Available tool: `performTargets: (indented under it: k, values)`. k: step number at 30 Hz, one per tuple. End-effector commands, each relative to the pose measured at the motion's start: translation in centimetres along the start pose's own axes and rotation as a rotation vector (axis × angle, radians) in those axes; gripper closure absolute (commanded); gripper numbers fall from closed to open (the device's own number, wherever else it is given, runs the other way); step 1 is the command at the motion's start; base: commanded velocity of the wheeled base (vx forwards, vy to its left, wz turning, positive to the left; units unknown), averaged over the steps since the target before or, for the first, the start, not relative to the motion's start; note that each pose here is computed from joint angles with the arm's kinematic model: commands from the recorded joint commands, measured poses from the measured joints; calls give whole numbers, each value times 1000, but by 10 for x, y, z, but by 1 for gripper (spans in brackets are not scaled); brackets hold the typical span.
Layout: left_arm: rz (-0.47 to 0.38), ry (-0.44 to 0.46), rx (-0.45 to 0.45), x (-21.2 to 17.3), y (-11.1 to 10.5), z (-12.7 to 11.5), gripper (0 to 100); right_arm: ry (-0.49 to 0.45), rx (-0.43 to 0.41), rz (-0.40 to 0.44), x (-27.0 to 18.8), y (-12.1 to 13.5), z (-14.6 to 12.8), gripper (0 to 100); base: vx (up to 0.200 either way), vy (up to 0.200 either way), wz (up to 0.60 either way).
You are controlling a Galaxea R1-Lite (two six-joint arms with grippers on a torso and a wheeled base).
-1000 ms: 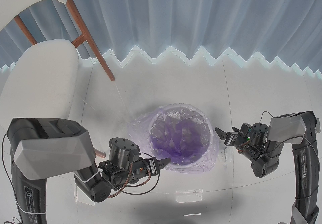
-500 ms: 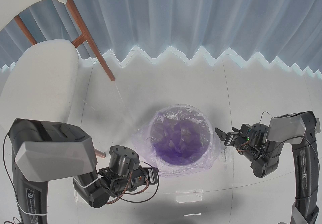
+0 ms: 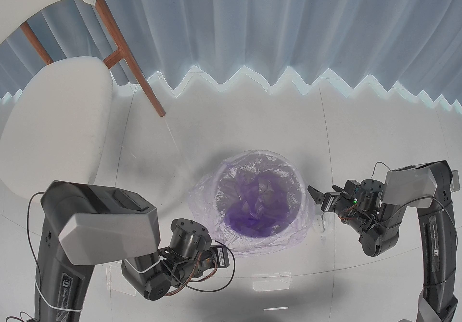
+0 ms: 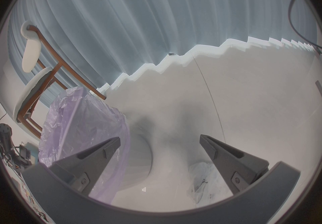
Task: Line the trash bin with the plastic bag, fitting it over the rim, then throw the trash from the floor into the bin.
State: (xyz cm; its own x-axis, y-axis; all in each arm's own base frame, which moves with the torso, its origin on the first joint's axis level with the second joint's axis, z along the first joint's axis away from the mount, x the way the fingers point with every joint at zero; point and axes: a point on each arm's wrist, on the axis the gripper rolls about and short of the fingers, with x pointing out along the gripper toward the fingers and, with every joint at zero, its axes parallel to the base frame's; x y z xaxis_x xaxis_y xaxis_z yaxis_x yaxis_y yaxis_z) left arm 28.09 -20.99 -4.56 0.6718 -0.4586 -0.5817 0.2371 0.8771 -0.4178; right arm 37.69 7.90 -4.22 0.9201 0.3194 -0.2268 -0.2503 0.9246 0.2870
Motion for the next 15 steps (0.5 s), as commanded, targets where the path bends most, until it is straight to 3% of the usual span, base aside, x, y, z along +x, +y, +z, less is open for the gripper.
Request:
performTargets:
  k: [1,15]
  values:
    - [32,5,1,20,8,-8,100,-11,-1,4,0,0,-1,0,0,0,0]
    - [55,9,18,26,11,-13,100,2,-6,9,1,3,-6,0,0,0,0]
